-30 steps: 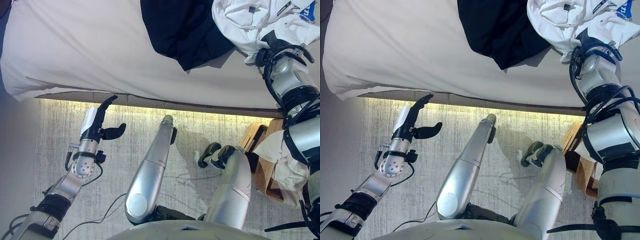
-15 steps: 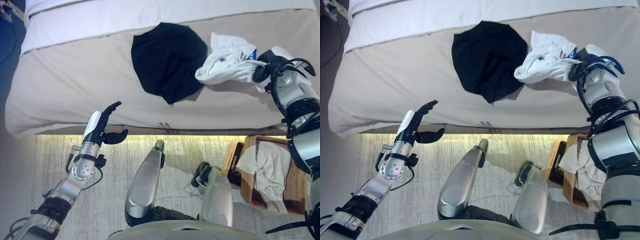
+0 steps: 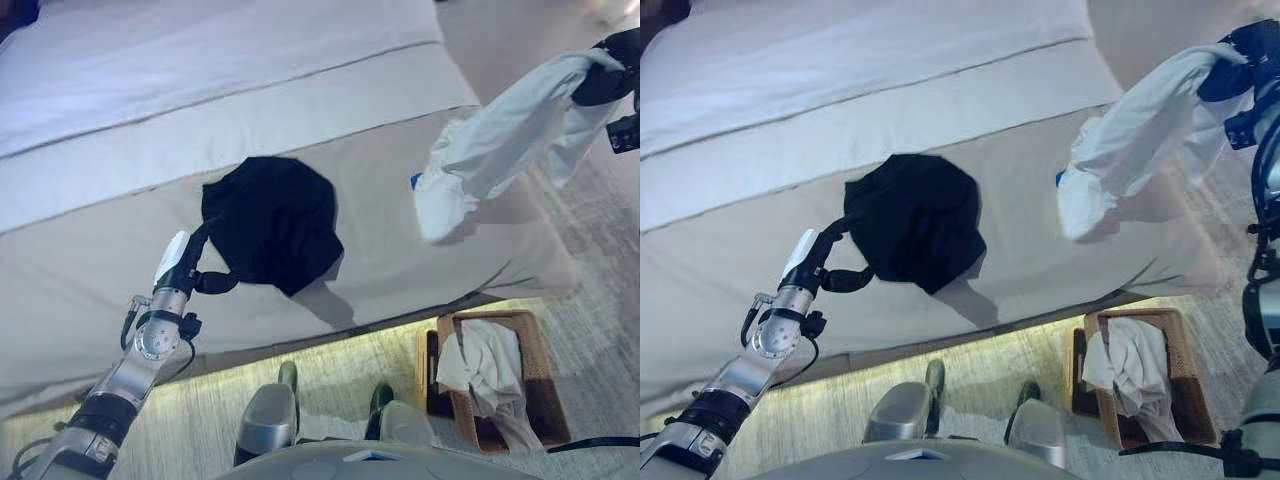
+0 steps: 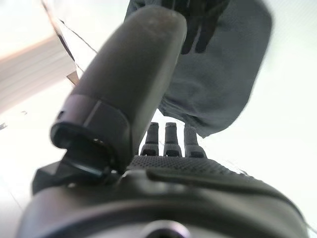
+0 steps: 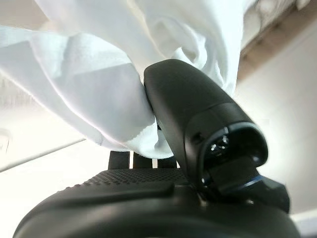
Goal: Pick up the clothes from the bed and place them into the basket
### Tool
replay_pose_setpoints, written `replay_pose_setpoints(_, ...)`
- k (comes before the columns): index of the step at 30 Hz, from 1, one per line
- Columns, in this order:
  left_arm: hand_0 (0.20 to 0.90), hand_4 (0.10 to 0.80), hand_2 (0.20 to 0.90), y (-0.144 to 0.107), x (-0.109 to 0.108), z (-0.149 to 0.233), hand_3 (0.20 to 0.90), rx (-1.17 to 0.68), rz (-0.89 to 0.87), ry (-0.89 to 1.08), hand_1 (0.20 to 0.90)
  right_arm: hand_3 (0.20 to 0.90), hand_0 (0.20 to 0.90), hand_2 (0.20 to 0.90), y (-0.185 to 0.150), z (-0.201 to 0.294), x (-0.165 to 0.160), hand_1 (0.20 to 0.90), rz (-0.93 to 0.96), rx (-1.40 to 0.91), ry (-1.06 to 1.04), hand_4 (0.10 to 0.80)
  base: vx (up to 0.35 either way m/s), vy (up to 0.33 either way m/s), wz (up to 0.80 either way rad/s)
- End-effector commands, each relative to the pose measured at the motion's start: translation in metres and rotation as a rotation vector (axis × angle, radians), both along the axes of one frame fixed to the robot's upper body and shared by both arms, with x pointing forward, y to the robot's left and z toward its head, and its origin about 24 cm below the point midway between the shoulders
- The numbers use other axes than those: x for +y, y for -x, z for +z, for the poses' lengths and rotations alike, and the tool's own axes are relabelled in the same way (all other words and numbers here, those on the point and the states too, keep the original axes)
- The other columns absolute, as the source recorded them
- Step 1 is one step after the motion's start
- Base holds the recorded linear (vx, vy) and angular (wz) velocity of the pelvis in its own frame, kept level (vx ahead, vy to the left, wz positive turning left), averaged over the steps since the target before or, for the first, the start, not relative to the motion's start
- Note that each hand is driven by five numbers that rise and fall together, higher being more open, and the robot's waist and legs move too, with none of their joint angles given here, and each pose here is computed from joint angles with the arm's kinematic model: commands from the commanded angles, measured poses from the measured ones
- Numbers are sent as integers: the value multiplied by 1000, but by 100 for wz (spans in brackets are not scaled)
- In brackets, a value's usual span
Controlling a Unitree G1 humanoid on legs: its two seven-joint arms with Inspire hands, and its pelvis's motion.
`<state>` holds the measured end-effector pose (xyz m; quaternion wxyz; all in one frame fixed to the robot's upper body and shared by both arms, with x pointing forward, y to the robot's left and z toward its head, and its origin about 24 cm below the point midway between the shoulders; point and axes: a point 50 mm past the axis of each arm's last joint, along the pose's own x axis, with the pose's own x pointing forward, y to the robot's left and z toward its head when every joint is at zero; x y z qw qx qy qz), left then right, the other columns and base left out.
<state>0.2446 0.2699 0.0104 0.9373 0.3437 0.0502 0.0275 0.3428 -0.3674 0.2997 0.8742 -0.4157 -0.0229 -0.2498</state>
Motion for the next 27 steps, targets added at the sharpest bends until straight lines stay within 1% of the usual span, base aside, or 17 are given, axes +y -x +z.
replay_pose_setpoints(1,900,800,900,6,11,12,900,-82,-17,-19,900,200,300,300,28,46,-8,300,-17,-199,122,100,6,-2,-21)
replay_pose_setpoints(4,900,800,900,6,10,10,900,-72,-24,-25,900,200,300,300,37,56,-12,300,-43,-235,139,100,-1,-1,-29)
replay_pose_setpoints(10,900,800,900,5,8,4,900,-59,-41,-28,900,200,300,300,65,85,-25,300,-111,-306,180,100,-3,1,-25)
replay_pose_setpoints(15,900,800,900,1,8,4,900,-65,-47,-33,900,200,300,300,78,94,-27,300,-124,-314,210,100,-10,2,-23)
replay_pose_setpoints(18,900,800,900,-1,9,5,900,-70,-44,-37,900,200,300,300,82,89,-28,300,-121,-272,251,100,7,-3,-22)
replay_pose_setpoints(21,900,800,900,-2,10,5,900,-74,-45,-38,900,200,300,300,85,80,-32,300,-115,-237,243,100,4,5,-43)
replay_pose_setpoints(24,900,800,900,-5,10,6,900,-78,-35,-34,900,200,300,300,87,65,-39,300,-119,-187,222,100,6,-1,-25)
replay_pose_setpoints(25,900,800,900,-7,11,7,900,-80,-29,-32,900,200,300,300,88,50,-47,300,-121,-145,196,100,4,-15,-19)
replay_pose_setpoints(27,900,800,900,-9,11,8,900,-81,-31,-33,900,200,300,300,90,40,-52,300,-125,-116,173,100,2,-30,-25)
